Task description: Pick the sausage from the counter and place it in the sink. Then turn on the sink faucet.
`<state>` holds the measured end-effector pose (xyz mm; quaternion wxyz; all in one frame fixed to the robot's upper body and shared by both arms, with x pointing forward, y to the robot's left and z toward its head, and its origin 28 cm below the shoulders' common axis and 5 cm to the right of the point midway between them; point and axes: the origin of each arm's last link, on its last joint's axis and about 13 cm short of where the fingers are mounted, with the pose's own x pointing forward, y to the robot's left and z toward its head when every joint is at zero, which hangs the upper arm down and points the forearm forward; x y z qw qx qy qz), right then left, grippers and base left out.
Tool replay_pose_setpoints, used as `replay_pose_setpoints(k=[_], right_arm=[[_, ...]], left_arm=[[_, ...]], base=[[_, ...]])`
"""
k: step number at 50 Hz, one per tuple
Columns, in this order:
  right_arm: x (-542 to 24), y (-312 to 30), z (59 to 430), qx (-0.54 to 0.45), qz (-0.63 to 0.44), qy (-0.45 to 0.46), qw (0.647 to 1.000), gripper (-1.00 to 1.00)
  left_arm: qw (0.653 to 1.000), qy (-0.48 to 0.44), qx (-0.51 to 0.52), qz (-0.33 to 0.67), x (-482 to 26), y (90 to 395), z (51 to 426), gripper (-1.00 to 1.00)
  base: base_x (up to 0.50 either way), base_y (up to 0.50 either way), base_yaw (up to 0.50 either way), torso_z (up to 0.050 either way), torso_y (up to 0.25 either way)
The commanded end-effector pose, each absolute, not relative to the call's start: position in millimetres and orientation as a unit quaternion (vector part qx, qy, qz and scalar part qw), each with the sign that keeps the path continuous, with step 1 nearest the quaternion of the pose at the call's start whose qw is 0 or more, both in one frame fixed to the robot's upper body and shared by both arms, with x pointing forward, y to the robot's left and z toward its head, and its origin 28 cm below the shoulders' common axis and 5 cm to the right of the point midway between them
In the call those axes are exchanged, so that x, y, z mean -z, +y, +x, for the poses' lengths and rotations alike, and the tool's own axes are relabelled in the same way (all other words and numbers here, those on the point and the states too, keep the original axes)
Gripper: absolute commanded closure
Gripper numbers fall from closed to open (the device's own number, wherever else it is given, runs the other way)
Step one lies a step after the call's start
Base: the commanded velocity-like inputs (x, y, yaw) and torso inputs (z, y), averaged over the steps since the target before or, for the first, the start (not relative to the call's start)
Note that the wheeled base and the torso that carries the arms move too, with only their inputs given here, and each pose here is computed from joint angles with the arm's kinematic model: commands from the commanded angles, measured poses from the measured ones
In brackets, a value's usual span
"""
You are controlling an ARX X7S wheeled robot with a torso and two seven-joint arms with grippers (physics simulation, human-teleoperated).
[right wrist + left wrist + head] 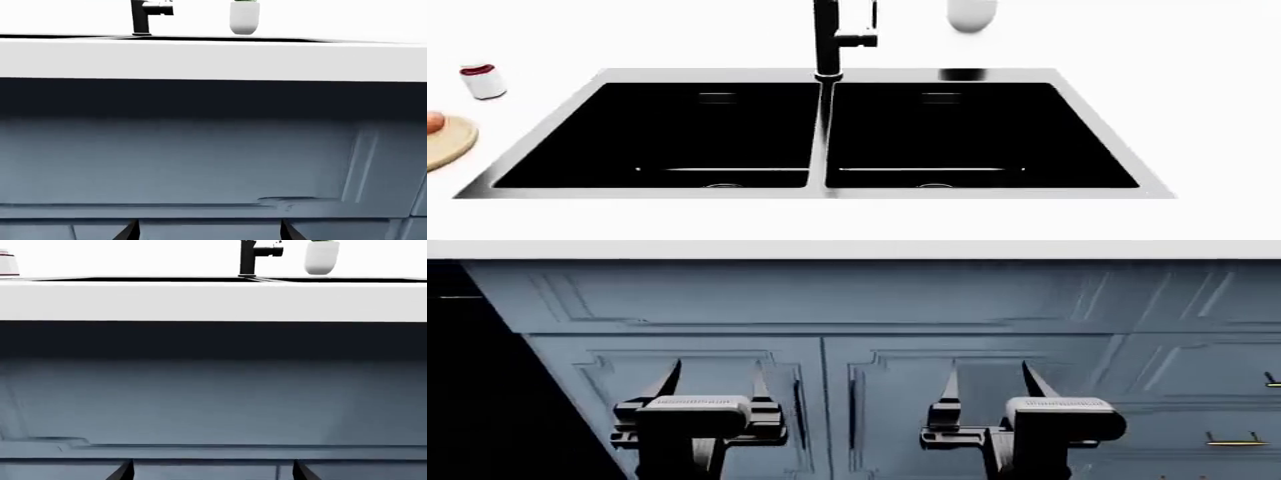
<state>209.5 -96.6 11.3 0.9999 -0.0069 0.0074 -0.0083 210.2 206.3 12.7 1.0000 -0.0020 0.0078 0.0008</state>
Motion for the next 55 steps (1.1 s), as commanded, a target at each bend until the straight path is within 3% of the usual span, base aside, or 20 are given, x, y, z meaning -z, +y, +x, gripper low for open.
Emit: replay_pose_setpoints(k=[1,55], right_arm=[[-10.8,-96.7,209.4,0.009,-0.008,0.009,1.000,-1.00],[-10.7,-97.3,209.4,0.013,-0.006,0.008,1.000,-1.00]], left_arm=[[1.000,0.009,0.000,-0.002,-12.4,206.3,210.1,-1.00],[1.000,0.014,-0.002,0.001,-12.0,206.1,211.1,-1.00]], base=[[0.00,0.50,0.00,0.000,0.000],[0.00,0.50,0.00,0.000,0.000]])
